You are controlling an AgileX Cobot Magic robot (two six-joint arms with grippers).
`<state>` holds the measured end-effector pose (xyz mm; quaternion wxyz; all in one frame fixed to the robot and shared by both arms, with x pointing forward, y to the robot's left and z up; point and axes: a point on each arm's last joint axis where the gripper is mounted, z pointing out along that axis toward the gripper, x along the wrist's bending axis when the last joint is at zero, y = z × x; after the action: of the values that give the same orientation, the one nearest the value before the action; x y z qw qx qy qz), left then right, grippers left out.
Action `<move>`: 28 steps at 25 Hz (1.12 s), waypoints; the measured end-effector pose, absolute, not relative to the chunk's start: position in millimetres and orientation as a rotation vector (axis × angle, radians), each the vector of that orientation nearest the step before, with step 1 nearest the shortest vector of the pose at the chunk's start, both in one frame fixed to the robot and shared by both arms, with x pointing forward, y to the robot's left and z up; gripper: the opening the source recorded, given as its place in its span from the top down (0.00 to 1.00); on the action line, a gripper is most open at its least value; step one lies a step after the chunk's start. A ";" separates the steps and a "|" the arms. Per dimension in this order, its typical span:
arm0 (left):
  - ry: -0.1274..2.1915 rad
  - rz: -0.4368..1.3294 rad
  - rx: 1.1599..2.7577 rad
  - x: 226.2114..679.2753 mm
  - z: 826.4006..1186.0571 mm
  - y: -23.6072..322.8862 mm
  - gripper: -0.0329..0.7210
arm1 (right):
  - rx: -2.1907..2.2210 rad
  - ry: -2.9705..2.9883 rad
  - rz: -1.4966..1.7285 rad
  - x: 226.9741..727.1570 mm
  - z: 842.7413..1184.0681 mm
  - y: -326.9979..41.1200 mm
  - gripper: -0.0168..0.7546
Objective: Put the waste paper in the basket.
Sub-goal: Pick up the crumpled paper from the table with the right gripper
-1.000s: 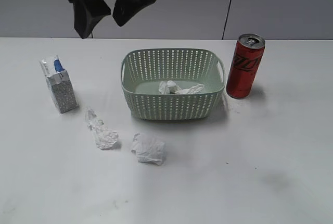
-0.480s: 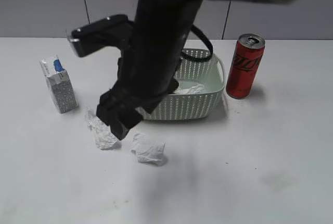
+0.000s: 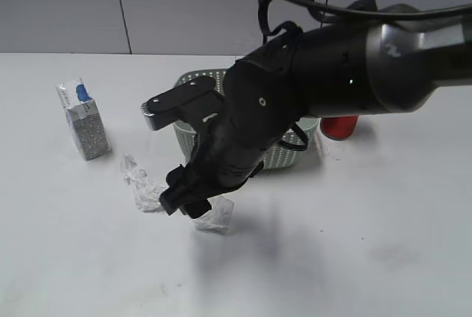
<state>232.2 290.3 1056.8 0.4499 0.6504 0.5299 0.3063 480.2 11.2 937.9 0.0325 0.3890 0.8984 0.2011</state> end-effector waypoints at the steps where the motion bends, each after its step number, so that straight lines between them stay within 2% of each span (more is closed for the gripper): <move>1: 1.310 0.757 1.608 232.2 1056.8 290.3 0.17 | 1.218 2.746 0.642 480.9 935.7 11.4 0.26; 9: 1.310 0.757 1.608 232.2 1056.8 290.3 0.17 | 1.309 2.677 0.611 488.8 903.6 13.5 0.30; 16: 1.310 0.757 1.608 232.2 1056.8 290.3 0.17 | 1.323 2.688 0.563 488.7 889.9 13.1 0.41; 19: 1.310 0.757 1.608 232.2 1056.8 290.3 0.17 | 1.324 2.689 0.561 488.7 889.6 13.1 0.54; 24: 1.310 0.757 1.608 232.2 1056.8 290.3 0.17 | 1.335 2.706 0.497 486.3 888.1 10.1 0.92; 26: 1.310 0.757 1.608 232.2 1056.8 290.3 0.17 | 1.347 2.714 0.467 485.0 887.5 8.7 0.98; 28: 1.310 0.757 1.608 232.2 1056.8 290.3 0.17 | 1.353 2.722 0.439 483.9 887.0 7.5 0.99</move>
<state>232.2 290.3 1056.8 0.4499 0.6504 0.5299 0.3063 483.9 7.5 887.0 0.0352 0.4404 0.8857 0.1428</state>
